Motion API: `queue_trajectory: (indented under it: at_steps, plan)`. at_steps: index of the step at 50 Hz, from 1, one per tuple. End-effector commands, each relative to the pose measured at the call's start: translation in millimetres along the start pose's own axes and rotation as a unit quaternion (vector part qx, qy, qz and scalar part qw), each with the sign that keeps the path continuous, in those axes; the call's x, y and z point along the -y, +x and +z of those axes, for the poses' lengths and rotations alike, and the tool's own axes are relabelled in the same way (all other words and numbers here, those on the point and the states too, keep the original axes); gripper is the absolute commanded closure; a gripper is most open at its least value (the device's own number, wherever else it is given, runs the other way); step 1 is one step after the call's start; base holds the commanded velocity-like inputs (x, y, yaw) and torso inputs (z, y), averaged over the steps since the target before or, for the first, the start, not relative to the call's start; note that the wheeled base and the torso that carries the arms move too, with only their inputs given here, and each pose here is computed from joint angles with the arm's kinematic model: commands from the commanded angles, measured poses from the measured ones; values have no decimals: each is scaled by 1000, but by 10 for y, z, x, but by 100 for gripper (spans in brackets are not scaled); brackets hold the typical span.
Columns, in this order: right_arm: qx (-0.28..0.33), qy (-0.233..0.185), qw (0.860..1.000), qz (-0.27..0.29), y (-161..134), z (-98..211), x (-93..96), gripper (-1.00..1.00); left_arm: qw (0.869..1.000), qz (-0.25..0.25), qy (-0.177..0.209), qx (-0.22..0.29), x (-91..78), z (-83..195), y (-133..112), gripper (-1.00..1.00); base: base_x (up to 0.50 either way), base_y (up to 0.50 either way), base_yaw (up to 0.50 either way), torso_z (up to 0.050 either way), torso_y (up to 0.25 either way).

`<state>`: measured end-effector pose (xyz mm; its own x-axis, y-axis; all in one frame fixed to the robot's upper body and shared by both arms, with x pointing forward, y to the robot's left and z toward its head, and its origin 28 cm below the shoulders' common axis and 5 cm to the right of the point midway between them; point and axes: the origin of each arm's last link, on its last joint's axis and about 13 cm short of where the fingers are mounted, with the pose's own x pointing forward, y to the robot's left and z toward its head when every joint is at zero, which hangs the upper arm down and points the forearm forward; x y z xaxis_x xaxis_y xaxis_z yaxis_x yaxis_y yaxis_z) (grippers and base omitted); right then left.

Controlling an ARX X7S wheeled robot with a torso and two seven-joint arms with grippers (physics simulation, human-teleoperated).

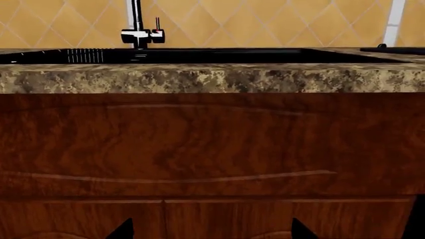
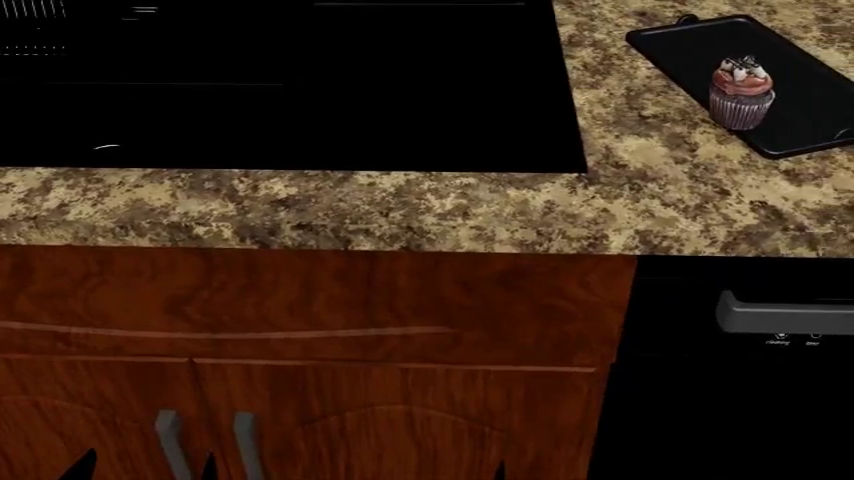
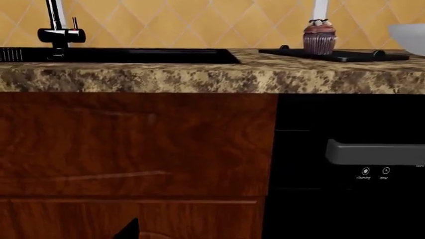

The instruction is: Move the fresh-baked cupcake off the tray onto the counter, and place the bowl used for mixing into the sink.

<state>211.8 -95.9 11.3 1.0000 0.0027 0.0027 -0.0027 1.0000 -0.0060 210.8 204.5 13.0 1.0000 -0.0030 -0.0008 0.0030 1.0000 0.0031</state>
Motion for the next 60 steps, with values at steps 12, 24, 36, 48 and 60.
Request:
queue_trajectory:
  at_steps: [12,24,36,48,60]
  plan:
    - [-1,3,1000,-1,-13,17,3,-100,1000,1,-2,0,-9,0,-3,-100,0,0,0,0,0]
    - [5,-22,1000,6,40,871,81,-100,998,-55,-8,20,1,686,158,-100,-15,-39,0,28,0]
    - [5,-21,1000,6,40,879,83,-100,998,-55,-5,24,9,703,161,-100,0,0,0,50,0]
    - [7,-20,1000,6,30,894,91,-100,998,-54,-3,26,13,743,161,-100,0,0,0,50,0]
    - [32,-18,999,19,35,1202,97,-100,997,-57,-3,55,-3,1131,237,-100,0,0,0,50,0]
